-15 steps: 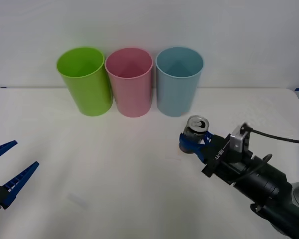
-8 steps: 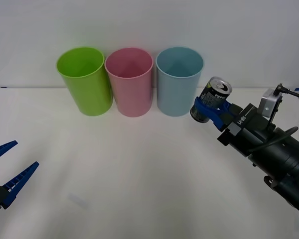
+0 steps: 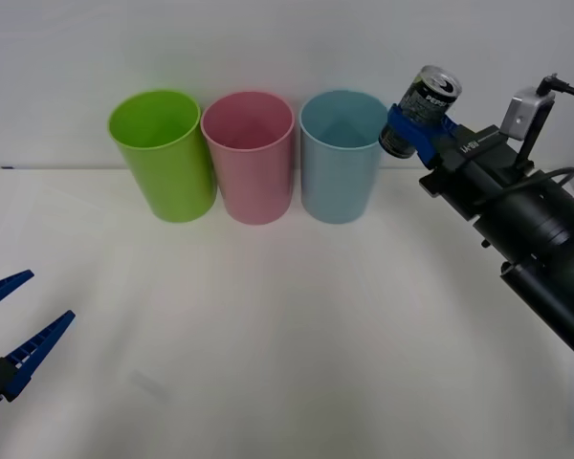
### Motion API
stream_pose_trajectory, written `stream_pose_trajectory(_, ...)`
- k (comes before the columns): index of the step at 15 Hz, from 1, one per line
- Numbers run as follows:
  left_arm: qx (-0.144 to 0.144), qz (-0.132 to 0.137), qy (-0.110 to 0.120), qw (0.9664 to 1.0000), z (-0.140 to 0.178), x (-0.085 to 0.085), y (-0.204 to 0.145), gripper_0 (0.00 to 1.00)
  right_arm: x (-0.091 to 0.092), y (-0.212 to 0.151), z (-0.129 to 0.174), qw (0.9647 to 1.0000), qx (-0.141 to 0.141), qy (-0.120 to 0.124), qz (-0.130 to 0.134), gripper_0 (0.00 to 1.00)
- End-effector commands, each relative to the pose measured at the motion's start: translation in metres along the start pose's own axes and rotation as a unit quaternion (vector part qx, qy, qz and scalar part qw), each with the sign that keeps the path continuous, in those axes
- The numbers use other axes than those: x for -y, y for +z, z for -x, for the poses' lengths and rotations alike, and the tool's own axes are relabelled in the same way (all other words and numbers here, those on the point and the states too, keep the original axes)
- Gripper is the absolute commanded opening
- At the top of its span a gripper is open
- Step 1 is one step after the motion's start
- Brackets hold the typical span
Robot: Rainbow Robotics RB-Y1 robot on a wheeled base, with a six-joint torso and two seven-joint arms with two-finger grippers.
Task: Grasp the object on the table and drop it into the matching bin: aluminum can to the light blue bin, PET bottle to the pink bin.
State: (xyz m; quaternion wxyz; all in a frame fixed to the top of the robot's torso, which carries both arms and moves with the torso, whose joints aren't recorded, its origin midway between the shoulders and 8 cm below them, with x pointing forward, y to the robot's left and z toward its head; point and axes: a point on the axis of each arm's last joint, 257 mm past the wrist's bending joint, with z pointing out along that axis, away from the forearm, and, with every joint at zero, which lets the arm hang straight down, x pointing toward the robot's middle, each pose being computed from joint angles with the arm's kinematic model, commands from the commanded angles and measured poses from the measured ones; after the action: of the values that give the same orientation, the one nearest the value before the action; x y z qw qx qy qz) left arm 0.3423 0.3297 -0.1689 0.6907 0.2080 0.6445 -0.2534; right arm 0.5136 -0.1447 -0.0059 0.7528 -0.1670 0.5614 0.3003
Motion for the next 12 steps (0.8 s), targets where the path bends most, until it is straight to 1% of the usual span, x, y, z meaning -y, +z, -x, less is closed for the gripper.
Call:
stream_pose_trajectory(1, 0.000, 0.000, 0.000, 1.0000, 0.000, 0.000, 0.000, 1.00, 0.022, 0.026, -0.001, 0.9998, 0.003, -0.005, -0.019, 0.00)
stream_pose_trajectory(2, 0.000, 0.000, 0.000, 1.0000, 0.000, 0.000, 0.000, 1.00, 0.034, 0.038, -0.002, 0.9993, 0.004, -0.012, -0.034, 0.00)
stream_pose_trajectory(4, 0.000, 0.000, 0.000, 1.0000, 0.000, 0.000, 0.000, 1.00, 0.051, 0.058, -0.006, 0.9985, 0.004, -0.014, -0.053, 0.00)
stream_pose_trajectory(7, 0.000, 0.000, 0.000, 1.0000, 0.000, 0.000, 0.000, 1.00, 0.074, 0.088, -0.016, 0.9958, 0.000, -0.016, -0.090, 0.00)
stream_pose_trajectory(9, 0.000, 0.000, 0.000, 1.0000, 0.000, 0.000, 0.000, 1.00, 0.082, 0.107, -0.025, 0.9936, -0.005, -0.017, -0.111, 0.00)
stream_pose_trajectory(10, 0.000, 0.000, 0.000, 1.0000, 0.000, 0.000, 0.000, 1.00, 0.083, 0.116, -0.029, 0.9931, -0.008, -0.013, -0.116, 0.00)
stream_pose_trajectory(12, 0.000, 0.000, 0.000, 1.0000, 0.000, 0.000, 0.000, 1.00, 0.081, 0.133, -0.040, 0.9928, -0.019, -0.010, -0.118, 0.00)
